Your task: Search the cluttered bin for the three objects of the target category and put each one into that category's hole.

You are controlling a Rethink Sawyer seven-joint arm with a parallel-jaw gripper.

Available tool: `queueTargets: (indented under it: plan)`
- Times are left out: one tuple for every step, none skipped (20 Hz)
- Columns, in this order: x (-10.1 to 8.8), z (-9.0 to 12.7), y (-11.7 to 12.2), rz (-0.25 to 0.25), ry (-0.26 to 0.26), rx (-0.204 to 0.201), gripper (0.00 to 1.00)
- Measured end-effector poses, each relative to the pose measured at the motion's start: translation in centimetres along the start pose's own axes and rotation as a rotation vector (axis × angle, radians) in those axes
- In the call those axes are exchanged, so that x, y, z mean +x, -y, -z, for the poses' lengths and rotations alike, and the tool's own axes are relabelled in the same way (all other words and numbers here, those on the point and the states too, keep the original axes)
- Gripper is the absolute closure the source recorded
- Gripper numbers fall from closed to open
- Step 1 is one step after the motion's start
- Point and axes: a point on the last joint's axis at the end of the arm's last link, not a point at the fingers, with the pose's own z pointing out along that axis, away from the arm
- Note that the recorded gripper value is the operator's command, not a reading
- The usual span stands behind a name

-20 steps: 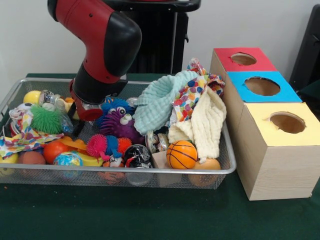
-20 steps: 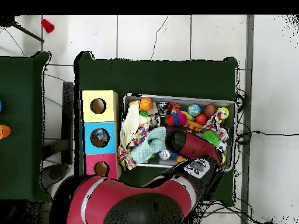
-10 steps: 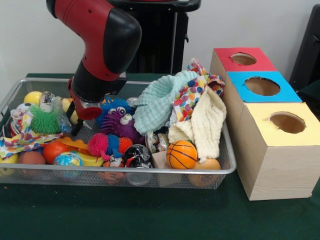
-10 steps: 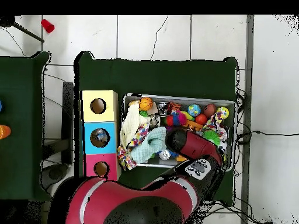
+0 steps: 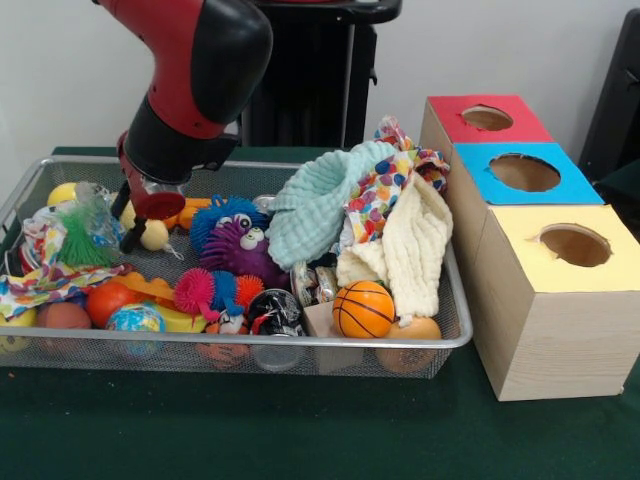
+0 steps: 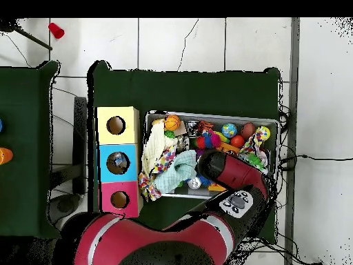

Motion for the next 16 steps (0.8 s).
queueTargets:
  plan:
    - [-0.26, 0.13, 0.18, -0.001, 0.005, 0.004, 0.00]
    - [-0.40, 0.20, 0.27, -0.002, 0.008, 0.005, 0.00]
    - [-0.59, 0.30, 0.38, -0.003, 0.012, 0.007, 0.00]
    - [-0.71, 0.39, 0.44, -0.003, 0.015, 0.008, 0.00]
    - [-0.79, 0.49, 0.47, -0.002, 0.019, 0.009, 0.00]
    - [-0.80, 0.54, 0.47, -0.001, 0.020, 0.009, 0.00]
    - [-0.79, 0.56, 0.45, -0.001, 0.021, 0.009, 0.00]
    - [-0.77, 0.59, 0.44, 0.000, 0.021, 0.009, 0.00]
    - [-0.77, 0.58, 0.44, 0.000, 0.021, 0.009, 0.00]
    - [-0.77, 0.59, 0.44, 0.000, 0.021, 0.009, 0.00]
    - [-0.75, 0.60, 0.42, 0.001, 0.022, 0.009, 0.00]
    - [-0.72, 0.61, 0.40, 0.001, 0.022, 0.009, 0.00]
    - [-0.62, 0.66, 0.35, 0.004, 0.022, 0.009, 0.00]
    - [-0.48, 0.77, 0.23, 0.007, 0.025, 0.008, 0.00]
    - [-0.34, 0.89, 0.12, 0.011, 0.027, 0.007, 0.00]
    - [-0.17, 1.05, -0.02, 0.016, 0.030, 0.007, 0.00]
